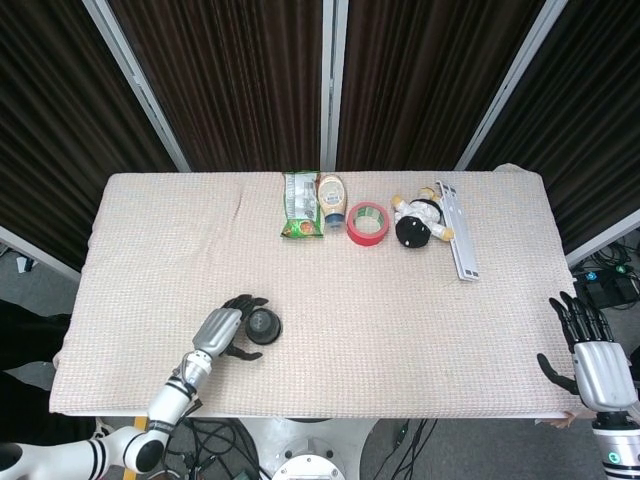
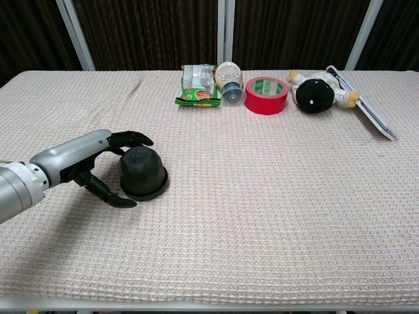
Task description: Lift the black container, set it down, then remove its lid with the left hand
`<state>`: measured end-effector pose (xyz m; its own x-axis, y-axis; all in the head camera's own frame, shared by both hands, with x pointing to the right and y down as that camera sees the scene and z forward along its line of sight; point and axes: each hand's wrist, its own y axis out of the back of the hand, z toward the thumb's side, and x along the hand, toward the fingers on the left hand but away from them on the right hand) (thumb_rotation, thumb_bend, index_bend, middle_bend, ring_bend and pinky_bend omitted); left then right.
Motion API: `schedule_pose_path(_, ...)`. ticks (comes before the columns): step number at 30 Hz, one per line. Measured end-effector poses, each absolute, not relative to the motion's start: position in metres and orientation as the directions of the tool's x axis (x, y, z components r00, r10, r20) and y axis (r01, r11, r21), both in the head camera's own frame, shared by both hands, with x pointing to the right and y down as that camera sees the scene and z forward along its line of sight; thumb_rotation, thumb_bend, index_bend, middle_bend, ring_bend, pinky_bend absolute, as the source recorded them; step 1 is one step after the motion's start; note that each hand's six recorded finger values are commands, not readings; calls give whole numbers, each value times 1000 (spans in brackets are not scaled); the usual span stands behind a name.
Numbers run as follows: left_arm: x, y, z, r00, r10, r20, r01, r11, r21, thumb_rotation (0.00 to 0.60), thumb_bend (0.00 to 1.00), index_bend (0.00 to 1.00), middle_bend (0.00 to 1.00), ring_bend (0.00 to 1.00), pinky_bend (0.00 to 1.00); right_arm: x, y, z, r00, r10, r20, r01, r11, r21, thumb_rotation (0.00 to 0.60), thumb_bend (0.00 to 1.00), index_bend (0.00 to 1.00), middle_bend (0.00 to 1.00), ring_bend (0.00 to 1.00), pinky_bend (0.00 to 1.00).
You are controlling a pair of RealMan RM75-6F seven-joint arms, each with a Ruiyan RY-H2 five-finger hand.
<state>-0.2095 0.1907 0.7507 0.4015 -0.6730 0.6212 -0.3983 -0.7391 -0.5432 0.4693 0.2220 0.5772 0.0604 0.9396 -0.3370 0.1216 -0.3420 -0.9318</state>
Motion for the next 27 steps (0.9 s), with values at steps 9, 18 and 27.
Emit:
schedule_pose_path(9, -205, 189, 761, 397, -664, 634, -388, -747, -540, 600, 0, 146, 204, 103, 171, 471, 222, 577, 58, 940, -337, 122, -342, -932, 600, 209, 0, 0, 0, 43)
schedule_pose_path(18, -204, 184, 768, 389, -674, 628, -398, -738, -545, 600, 6, 162, 236, 135, 202, 474, 222, 579, 52, 937, -344, 121, -348, -930, 600, 209, 0, 0, 0, 42)
schedule_pose_path(27, -203, 185, 773, 389, -674, 628, -398, -738, -545, 600, 7, 164, 239, 139, 205, 476, 223, 580, 46, 937, -346, 119, -349, -930, 600, 209, 0, 0, 0, 42)
